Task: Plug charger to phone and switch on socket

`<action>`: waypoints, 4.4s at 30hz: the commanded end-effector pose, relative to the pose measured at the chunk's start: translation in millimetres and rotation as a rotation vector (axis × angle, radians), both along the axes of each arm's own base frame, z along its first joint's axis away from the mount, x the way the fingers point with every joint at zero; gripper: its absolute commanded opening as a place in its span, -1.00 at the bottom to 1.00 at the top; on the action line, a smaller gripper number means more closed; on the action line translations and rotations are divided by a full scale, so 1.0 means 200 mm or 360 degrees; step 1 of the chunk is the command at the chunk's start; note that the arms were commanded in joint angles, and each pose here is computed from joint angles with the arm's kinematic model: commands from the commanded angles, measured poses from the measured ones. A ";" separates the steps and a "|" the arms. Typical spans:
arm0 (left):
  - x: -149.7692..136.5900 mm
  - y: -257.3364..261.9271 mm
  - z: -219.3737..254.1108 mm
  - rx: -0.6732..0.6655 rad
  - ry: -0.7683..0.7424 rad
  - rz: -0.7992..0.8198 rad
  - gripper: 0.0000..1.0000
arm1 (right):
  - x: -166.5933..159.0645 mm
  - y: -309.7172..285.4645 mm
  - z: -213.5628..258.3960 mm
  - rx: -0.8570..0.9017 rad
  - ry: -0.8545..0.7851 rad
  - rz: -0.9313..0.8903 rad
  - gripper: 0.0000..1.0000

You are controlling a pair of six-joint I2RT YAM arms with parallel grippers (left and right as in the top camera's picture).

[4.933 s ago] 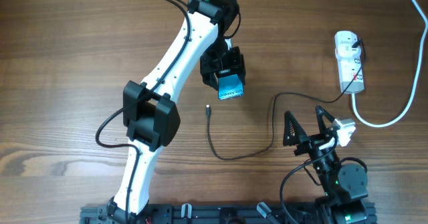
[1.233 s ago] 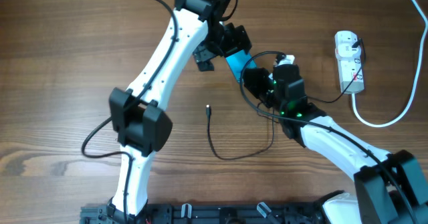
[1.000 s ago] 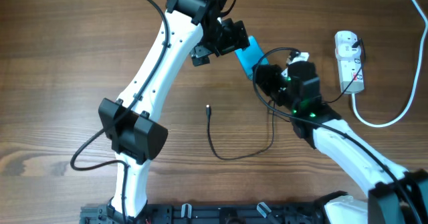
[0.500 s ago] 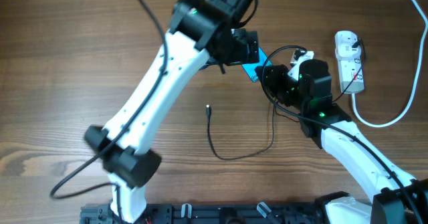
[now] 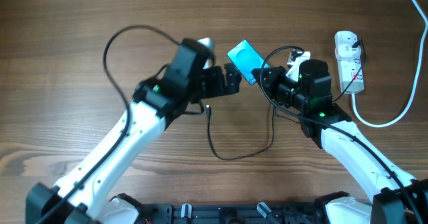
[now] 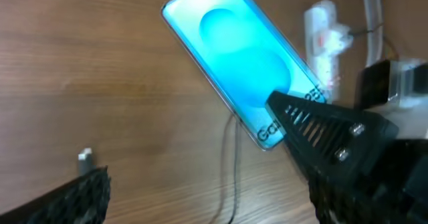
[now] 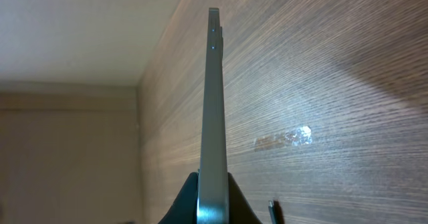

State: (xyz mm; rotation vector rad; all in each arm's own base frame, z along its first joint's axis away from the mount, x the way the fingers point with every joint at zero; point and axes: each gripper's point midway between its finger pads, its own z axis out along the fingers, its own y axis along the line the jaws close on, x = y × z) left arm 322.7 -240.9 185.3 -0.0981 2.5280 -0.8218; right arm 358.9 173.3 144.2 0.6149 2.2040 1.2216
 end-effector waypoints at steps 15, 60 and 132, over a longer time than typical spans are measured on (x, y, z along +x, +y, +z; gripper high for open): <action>0.19 0.17 -0.11 -0.0889 -0.0174 0.0309 1.00 | 0.13 0.07 0.22 0.0304 -0.0173 -0.0028 -0.92; 0.42 0.23 0.06 -0.1185 -0.0501 0.0491 1.00 | 0.01 0.59 0.18 0.0686 -0.0242 0.0408 -0.91; 0.40 0.21 0.09 -0.1406 -0.0299 0.0552 0.19 | 0.03 0.59 0.19 0.0739 -0.0199 0.0330 -0.91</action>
